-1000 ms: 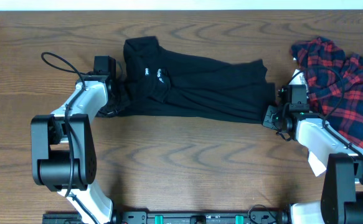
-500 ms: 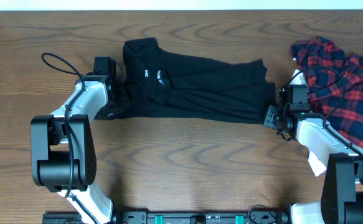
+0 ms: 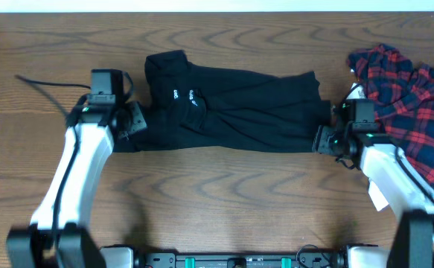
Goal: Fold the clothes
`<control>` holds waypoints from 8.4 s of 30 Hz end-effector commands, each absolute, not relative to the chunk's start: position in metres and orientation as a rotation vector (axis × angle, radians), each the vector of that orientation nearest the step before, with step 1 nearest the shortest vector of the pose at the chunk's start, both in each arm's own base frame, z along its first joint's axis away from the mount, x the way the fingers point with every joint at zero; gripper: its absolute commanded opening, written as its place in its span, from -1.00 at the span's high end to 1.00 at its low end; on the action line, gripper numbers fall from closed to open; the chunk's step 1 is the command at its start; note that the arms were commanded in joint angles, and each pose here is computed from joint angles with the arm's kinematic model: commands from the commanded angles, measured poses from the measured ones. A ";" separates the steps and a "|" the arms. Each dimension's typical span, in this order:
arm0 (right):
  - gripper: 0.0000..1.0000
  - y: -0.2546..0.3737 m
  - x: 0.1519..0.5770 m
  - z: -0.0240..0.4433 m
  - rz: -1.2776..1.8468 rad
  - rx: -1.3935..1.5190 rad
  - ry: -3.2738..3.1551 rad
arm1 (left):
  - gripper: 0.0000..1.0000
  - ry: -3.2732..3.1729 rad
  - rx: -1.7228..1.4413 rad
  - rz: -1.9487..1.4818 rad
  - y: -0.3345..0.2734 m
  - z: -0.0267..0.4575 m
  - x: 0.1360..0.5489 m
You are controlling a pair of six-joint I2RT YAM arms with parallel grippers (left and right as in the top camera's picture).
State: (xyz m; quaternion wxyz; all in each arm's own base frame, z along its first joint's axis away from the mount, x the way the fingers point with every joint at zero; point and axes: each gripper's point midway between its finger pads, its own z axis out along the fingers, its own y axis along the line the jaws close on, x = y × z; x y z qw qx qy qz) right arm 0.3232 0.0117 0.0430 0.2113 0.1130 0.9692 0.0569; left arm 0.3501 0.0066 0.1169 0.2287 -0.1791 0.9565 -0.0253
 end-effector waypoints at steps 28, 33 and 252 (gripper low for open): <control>-0.99 0.054 0.429 0.196 0.162 -0.012 2.461 | -0.54 2.369 -0.325 -0.269 -0.016 0.198 0.474; -0.99 0.057 0.452 0.164 0.151 -0.008 2.586 | -0.56 2.417 -0.318 -0.311 -0.022 0.185 0.504; 0.68 0.042 0.490 -0.033 0.784 0.713 2.780 | 0.84 2.563 -0.792 -1.070 -0.032 -0.020 0.553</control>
